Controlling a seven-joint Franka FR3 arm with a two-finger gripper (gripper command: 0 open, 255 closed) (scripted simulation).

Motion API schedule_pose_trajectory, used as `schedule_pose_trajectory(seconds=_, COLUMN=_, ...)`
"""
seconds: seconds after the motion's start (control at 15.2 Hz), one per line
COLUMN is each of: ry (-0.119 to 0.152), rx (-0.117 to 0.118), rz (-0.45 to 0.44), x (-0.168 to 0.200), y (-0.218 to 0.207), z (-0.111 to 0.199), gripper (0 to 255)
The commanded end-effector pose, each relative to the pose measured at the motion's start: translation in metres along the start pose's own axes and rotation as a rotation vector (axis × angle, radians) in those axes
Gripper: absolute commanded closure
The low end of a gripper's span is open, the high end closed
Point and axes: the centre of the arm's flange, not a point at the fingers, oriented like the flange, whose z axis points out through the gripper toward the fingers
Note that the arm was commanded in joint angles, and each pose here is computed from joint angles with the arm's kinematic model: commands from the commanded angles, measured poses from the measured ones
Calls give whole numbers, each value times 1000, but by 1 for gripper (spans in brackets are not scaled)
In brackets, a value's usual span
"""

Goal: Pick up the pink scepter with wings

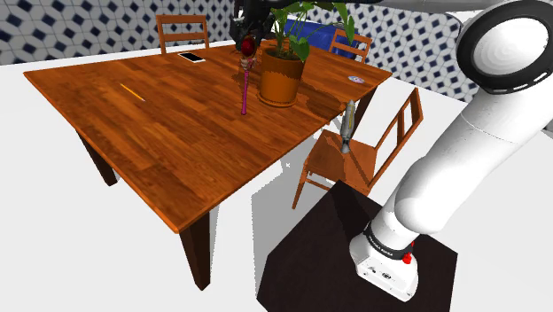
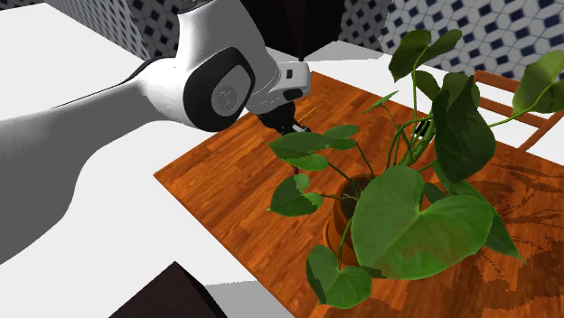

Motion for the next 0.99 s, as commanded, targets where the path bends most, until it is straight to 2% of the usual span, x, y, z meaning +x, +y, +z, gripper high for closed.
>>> schedule_pose_trajectory(seconds=0.0, ry=-1, rx=0, rz=0, x=0, y=0, z=1, gripper=255)
schedule_pose_trajectory(seconds=0.92, ry=-1, rx=-1, rz=0, x=28, y=10, z=-60, gripper=255)
